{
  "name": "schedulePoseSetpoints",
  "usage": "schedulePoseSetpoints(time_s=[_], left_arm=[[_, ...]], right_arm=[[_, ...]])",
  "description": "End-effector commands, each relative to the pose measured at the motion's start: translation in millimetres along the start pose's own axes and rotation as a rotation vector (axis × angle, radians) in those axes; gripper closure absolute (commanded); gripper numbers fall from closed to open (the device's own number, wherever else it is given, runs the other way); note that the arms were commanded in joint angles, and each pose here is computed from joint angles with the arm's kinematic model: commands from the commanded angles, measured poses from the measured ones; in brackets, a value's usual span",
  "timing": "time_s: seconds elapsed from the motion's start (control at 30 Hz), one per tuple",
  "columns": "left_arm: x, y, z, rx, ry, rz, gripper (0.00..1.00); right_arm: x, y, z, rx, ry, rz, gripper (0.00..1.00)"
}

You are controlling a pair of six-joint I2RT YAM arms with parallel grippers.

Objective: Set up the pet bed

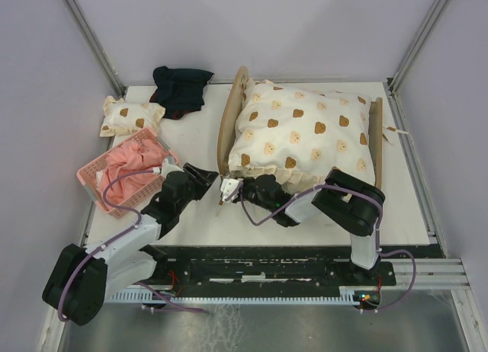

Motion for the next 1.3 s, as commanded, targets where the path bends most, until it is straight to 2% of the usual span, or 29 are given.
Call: schedulePoseSetpoints(time_s=[0.0, 0.3, 1.03, 1.13, 1.2, 1.27], left_arm=[[-16, -4, 9, -0.038, 0.045, -0.045, 0.45], [-22, -13, 12, -0.041, 0.062, -0.045, 0.45], [-29, -25, 16, -0.046, 0.070, -0.038, 0.62], [-30, -26, 15, -0.042, 0.075, -0.045, 0.70], [-34, -25, 16, -0.045, 0.077, -0.065, 0.82], [-37, -23, 18, -0.051, 0.067, -0.089, 0.96]], right_arm=[[-12, 2, 34, -0.102, -0.008, -0.021, 0.98], [-9, 1, 37, -0.108, -0.004, -0.007, 0.98], [-7, 4, 40, -0.114, 0.031, 0.001, 0.98], [-8, 6, 41, -0.115, 0.030, -0.002, 0.98], [-9, 6, 41, -0.112, 0.015, -0.012, 0.97], [-13, 6, 41, -0.106, -0.044, -0.056, 0.89]])
Point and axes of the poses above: each gripper's point midway between its finger pads, its own y axis back along the fingers, its own x axis along the line the jaws close on, z = x × y, the point moved 1 cm from there along y, back along the fingers, and after that the axes turned 11 degrees about -y, right-handed, at the moved point
